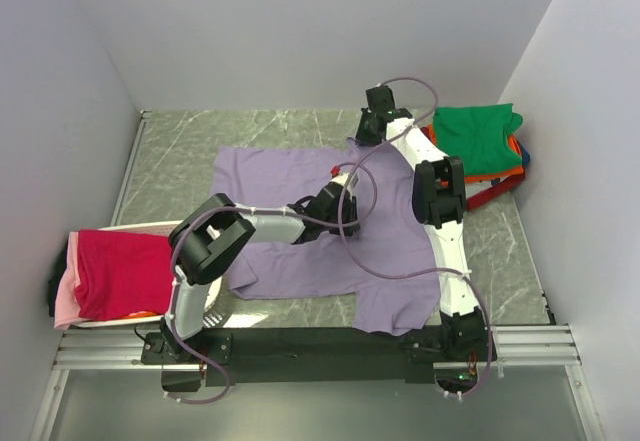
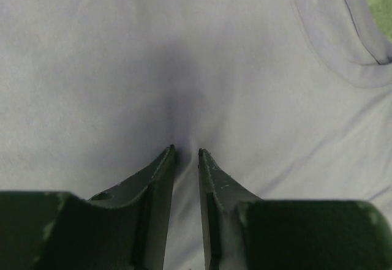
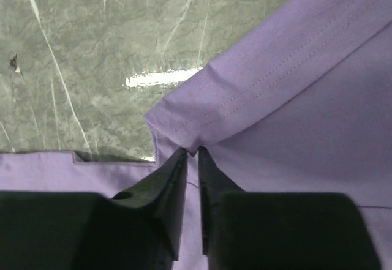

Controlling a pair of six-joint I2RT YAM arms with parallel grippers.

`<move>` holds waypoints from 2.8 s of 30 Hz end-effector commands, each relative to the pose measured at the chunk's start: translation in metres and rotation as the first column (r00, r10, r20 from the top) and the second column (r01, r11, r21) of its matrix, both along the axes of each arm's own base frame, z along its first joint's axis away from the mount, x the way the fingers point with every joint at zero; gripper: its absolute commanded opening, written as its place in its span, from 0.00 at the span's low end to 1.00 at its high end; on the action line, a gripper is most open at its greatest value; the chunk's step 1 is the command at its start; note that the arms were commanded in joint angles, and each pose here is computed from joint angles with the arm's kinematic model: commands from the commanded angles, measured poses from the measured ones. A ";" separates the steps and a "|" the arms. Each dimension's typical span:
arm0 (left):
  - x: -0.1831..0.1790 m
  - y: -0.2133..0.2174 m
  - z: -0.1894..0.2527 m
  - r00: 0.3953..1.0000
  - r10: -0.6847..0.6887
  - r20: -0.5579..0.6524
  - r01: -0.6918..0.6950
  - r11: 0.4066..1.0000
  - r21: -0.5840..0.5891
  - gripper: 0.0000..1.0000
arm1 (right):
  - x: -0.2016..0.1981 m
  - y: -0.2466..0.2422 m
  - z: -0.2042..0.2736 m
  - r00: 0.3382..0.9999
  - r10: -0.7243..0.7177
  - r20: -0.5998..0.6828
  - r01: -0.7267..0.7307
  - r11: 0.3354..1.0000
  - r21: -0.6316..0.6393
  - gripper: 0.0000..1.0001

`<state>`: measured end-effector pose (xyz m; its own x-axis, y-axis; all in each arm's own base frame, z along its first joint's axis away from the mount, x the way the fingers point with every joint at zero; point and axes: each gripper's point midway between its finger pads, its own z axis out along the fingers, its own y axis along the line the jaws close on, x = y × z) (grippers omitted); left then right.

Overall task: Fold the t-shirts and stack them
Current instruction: Flatten the tshirt out

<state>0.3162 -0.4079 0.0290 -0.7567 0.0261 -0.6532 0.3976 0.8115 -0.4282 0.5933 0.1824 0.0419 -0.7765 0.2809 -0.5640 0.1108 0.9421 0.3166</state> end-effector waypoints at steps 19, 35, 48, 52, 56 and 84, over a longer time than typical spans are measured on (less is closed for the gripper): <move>-0.061 0.035 -0.050 0.989 -0.017 -0.145 0.030 0.996 0.088 0.28 | 0.086 0.010 0.128 0.860 -0.118 0.497 0.020 0.980 0.198 0.18; -0.037 0.022 -0.023 0.998 0.000 -0.061 0.006 0.996 0.094 0.28 | 0.021 -0.041 0.112 0.937 -0.052 0.345 0.048 0.999 0.020 0.45; -0.030 0.023 -0.015 1.000 0.007 -0.028 -0.004 0.993 0.116 0.29 | 0.010 -0.045 0.036 0.992 -0.041 0.115 0.050 0.996 -0.074 0.43; -0.029 0.022 -0.015 1.000 0.006 -0.029 -0.003 0.994 0.113 0.29 | 0.010 -0.041 0.024 0.995 -0.026 0.093 0.034 0.996 -0.087 0.42; -0.028 0.024 -0.016 1.000 0.008 -0.027 -0.004 0.992 0.124 0.29 | 0.009 -0.031 0.018 0.997 -0.006 0.073 0.013 0.995 -0.101 0.42; 0.005 0.016 0.028 0.993 0.040 0.111 -0.055 0.990 0.131 0.30 | 0.033 -0.001 0.149 0.907 -0.059 0.417 -0.024 0.981 0.192 0.43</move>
